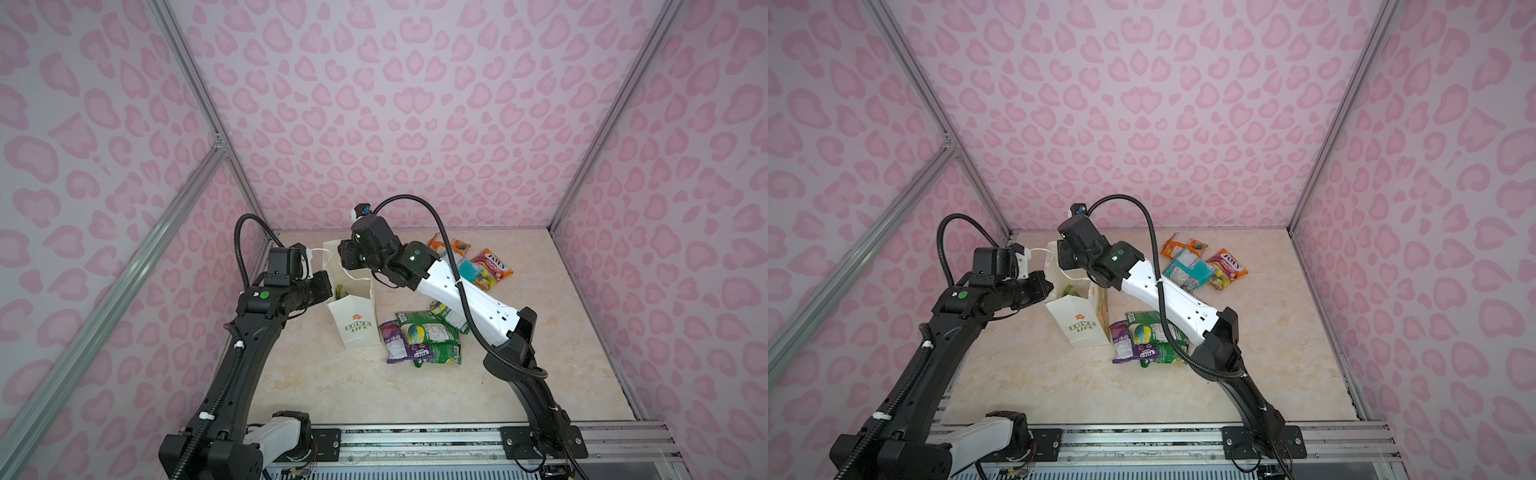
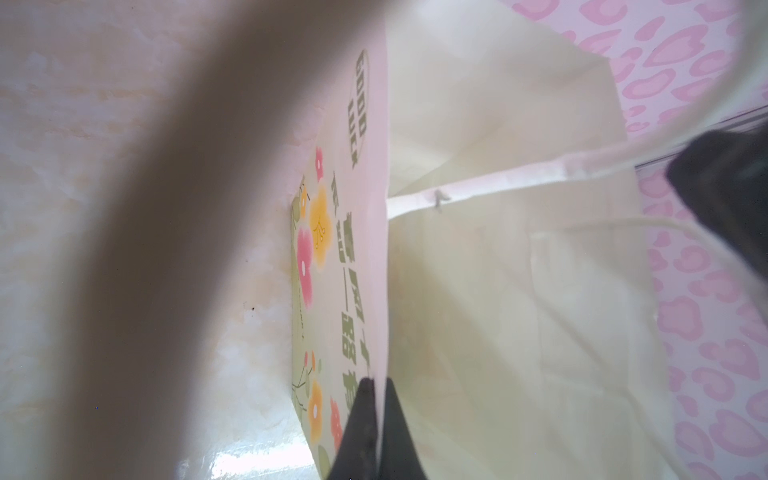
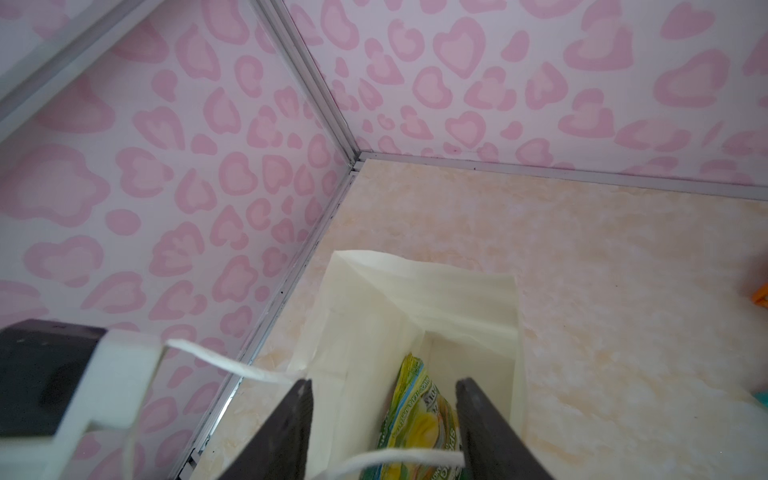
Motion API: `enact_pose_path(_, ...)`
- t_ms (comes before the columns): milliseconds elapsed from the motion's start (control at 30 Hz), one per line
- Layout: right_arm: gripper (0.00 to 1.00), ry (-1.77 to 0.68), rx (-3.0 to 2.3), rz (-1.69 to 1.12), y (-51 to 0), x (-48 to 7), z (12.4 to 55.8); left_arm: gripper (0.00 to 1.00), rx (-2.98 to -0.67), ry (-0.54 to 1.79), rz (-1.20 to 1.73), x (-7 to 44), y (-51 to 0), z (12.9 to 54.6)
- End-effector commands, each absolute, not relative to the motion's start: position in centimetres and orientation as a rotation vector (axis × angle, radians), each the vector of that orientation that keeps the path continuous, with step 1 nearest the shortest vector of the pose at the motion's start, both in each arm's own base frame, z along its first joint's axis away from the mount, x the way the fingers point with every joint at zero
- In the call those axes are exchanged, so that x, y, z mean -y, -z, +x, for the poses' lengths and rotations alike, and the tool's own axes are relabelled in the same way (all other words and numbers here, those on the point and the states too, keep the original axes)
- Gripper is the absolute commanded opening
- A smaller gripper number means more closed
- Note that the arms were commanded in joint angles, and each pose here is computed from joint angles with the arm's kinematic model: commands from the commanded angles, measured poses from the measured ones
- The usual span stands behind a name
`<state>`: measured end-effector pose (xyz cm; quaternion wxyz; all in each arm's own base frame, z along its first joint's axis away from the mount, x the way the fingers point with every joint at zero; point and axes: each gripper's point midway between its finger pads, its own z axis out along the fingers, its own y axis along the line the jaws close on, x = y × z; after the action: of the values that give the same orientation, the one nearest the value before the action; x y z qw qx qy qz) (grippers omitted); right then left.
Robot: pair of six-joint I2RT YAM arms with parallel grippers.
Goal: Place the snacks into the paper bag
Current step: 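Lower the green packet into the bag and open the right gripper, then move the right gripper back over the snack pile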
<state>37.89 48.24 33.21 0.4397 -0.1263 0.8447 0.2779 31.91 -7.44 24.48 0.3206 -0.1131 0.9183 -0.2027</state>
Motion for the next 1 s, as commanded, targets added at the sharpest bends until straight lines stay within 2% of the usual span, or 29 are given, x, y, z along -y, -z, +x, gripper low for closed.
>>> enact_pose_path(0, 0.69, -0.691, -2.016, -0.371, -36.0, -47.9, 37.5, 0.03, -2.407, 0.535, -0.295, 7.5, -24.5, 32.2)
enact_pose_path(233, 0.85, -0.614, -1.932, -0.437, -40.0, -44.6, 36.2, 0.03, -2.411, 0.533, -0.297, 7.4, -24.3, 32.2)
enact_pose_path(367, 0.89, -0.551, -1.933, -0.443, -40.5, -41.3, 35.5, 0.03, -2.406, 0.535, -0.294, 7.4, -24.5, 32.1)
enact_pose_path(567, 0.9, -0.505, -1.992, -0.392, -38.7, -34.7, 34.8, 0.03, -2.403, 0.539, -0.289, 7.5, -24.7, 32.0)
enact_pose_path(767, 0.91, -0.447, -2.09, -0.248, -34.7, -26.4, 34.1, 0.03, -2.404, 0.538, -0.291, 7.5, -24.7, 32.0)
enact_pose_path(967, 0.91, -0.569, -2.269, 0.052, -25.7, -17.6, 33.6, 0.03, -2.404, 0.547, -0.283, 7.6, -24.7, 31.9)
